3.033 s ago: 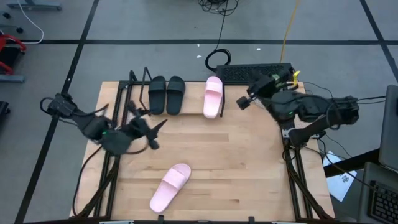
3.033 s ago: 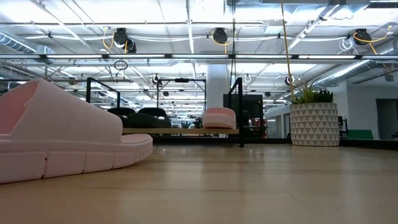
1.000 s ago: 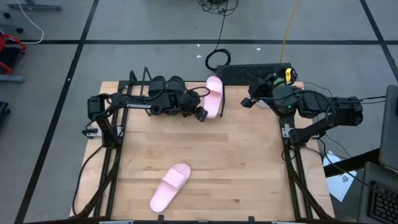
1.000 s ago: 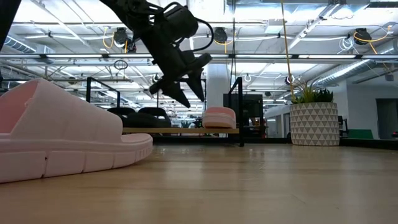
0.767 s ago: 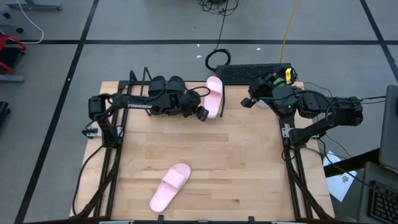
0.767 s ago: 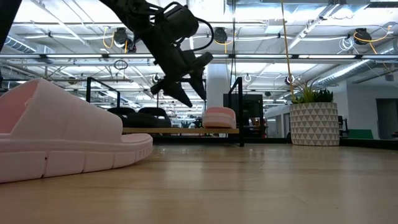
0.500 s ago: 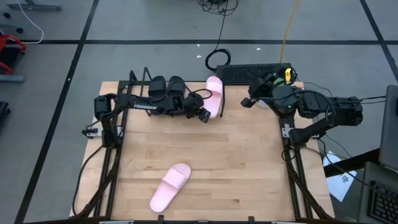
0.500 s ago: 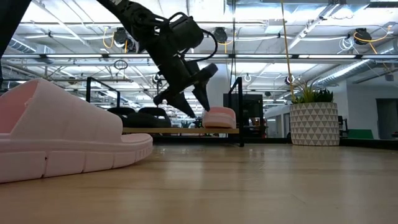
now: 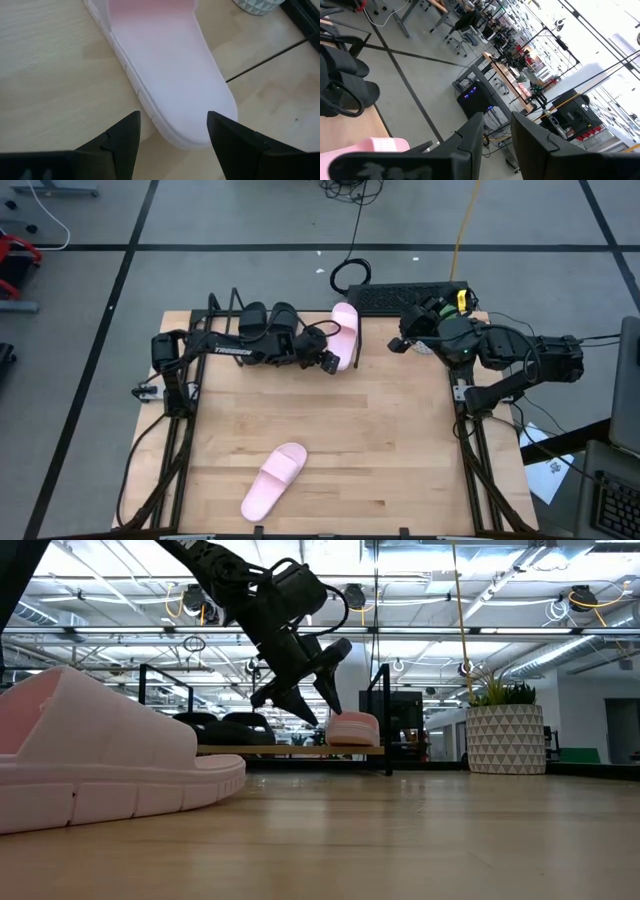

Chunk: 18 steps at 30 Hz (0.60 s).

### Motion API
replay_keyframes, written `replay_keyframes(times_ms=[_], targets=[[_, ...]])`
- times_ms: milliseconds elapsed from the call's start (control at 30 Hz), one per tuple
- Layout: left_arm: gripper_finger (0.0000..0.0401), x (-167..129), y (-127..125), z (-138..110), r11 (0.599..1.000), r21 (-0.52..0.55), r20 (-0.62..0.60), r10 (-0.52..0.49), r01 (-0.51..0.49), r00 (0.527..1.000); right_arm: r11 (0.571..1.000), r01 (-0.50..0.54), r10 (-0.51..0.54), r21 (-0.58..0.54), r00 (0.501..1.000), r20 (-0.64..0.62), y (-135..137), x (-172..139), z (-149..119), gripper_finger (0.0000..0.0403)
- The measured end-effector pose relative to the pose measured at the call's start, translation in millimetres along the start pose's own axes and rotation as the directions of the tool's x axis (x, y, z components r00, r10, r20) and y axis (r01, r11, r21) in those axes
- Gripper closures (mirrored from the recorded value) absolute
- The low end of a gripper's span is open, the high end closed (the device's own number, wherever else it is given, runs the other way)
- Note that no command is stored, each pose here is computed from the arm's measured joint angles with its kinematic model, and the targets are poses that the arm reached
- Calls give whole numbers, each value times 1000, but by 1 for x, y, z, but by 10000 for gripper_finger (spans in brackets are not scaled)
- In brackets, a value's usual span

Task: Pick and place slides into the shelf
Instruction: Adjust the pink slipper on the shelf

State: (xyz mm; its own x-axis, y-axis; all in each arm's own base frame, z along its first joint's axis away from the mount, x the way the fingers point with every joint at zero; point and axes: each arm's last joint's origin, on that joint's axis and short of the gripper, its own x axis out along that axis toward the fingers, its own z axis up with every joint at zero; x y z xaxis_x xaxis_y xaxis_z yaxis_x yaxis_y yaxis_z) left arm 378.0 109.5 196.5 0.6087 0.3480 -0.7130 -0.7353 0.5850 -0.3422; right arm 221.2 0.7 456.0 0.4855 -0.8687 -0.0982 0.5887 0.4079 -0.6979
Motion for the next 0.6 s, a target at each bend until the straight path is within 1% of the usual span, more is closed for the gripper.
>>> replay_keyframes(times_ms=[133, 200, 433, 600], targets=[[173, 0, -2, 2, 999, -5, 7, -38, 38, 999, 1000, 0, 0, 1, 1000, 0, 0, 0, 0, 312], [173, 4, -4, 1, 999, -4, 11, -43, 43, 999, 1000, 0, 0, 2, 1000, 0, 0, 0, 0, 312], [173, 19, 0, -8, 999, -26, -37, -42, 41, 998, 1000, 0, 0, 1, 1000, 1, 0, 0, 0, 312], [173, 21, -4, -7, 994, -52, -20, -92, 91, 996, 1000, 1, -1, -2, 1000, 0, 0, 0, 0, 312]])
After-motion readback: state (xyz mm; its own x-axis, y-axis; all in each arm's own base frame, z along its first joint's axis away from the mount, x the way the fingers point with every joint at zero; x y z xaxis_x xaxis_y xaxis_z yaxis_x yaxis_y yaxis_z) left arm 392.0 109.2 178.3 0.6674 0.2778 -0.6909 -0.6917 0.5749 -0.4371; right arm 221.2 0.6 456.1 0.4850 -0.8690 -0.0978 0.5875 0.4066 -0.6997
